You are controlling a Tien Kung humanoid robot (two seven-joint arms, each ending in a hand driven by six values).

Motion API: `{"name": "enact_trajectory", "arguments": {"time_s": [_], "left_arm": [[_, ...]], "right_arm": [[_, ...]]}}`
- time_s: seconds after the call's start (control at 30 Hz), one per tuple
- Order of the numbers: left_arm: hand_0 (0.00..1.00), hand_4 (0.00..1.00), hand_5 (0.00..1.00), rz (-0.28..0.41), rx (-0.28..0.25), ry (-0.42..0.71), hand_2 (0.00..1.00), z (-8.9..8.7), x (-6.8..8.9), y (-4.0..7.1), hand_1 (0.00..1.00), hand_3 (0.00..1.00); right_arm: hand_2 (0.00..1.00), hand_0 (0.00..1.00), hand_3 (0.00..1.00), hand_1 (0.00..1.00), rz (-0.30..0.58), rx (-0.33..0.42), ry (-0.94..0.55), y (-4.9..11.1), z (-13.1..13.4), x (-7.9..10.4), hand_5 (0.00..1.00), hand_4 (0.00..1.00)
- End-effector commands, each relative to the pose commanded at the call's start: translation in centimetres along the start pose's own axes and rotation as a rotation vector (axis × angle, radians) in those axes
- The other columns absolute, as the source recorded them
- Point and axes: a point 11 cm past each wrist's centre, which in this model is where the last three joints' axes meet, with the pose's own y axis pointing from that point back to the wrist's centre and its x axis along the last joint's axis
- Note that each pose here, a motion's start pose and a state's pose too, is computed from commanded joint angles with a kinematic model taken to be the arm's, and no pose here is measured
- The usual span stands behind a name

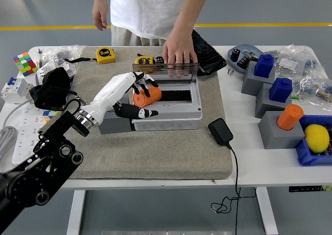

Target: Fetch the battery,place it into the box,close the lid of the box

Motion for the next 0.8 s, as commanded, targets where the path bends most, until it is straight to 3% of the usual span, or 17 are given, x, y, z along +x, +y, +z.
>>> {"name": "enact_trajectory", "arguments": {"time_s": [0.27,0.8], "left_arm": [[0.352,0.998,0.202,-0.030,0.015,-0.004,0.425,-0.4,-1.1,-0.2,0.511,0.568],[0.354,0.998,0.227,-0.065,-0.056,0.078,0.446,2.7,-3.9,-1.4,0.510,0.566]], "right_arm": [[0.752,0.795,0.784,0.759,0.000,0.005,0.001,0.0,0.0,0.0,0.678,0.998],[0.752,0.796,0.783,0.758,-0.002,0.009,0.001,0.0,-0.1,-0.2,0.677,0.998]]}}
